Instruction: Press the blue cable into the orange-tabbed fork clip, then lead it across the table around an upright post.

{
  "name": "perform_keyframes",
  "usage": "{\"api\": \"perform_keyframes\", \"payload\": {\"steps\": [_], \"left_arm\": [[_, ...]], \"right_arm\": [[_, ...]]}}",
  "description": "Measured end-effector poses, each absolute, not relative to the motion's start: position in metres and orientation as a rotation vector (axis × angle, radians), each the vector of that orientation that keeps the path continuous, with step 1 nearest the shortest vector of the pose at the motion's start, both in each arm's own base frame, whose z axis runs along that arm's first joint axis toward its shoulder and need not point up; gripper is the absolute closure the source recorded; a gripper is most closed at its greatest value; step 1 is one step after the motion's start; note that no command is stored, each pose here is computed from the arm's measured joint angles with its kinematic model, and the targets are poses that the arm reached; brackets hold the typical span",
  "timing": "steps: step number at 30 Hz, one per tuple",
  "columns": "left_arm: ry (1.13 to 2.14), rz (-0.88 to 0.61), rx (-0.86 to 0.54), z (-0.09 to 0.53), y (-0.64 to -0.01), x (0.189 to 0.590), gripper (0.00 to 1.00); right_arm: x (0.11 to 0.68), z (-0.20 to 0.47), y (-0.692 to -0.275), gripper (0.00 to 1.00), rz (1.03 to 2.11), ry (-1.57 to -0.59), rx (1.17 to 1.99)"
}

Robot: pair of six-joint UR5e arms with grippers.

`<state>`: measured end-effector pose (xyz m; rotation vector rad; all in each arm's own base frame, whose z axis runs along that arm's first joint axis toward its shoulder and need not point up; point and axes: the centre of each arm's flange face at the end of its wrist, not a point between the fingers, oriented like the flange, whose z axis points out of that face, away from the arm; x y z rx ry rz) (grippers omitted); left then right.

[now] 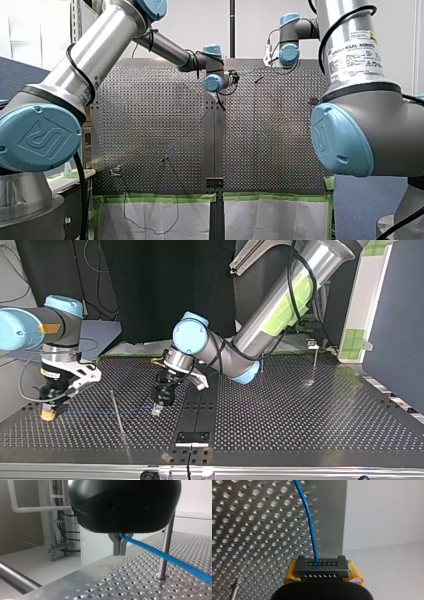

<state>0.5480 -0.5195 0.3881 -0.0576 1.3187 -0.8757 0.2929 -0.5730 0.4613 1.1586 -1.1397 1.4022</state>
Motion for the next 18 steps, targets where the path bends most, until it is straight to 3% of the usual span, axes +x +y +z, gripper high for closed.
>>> {"api": "perform_keyframes", "payload": {"steps": [9,18], "left_arm": [[1.335,-0.900,-0.091,0.378,-0.520,0.551,1.00],[1.414,-0.769,-0.098,0.343,-0.516,0.559,1.00]], "right_arm": [[0.293,0.443,-0.580,1.00,1.382,-1.158,1.179],[0.294,0.424,-0.588,1.00,1.362,-1.177,1.201]]}}
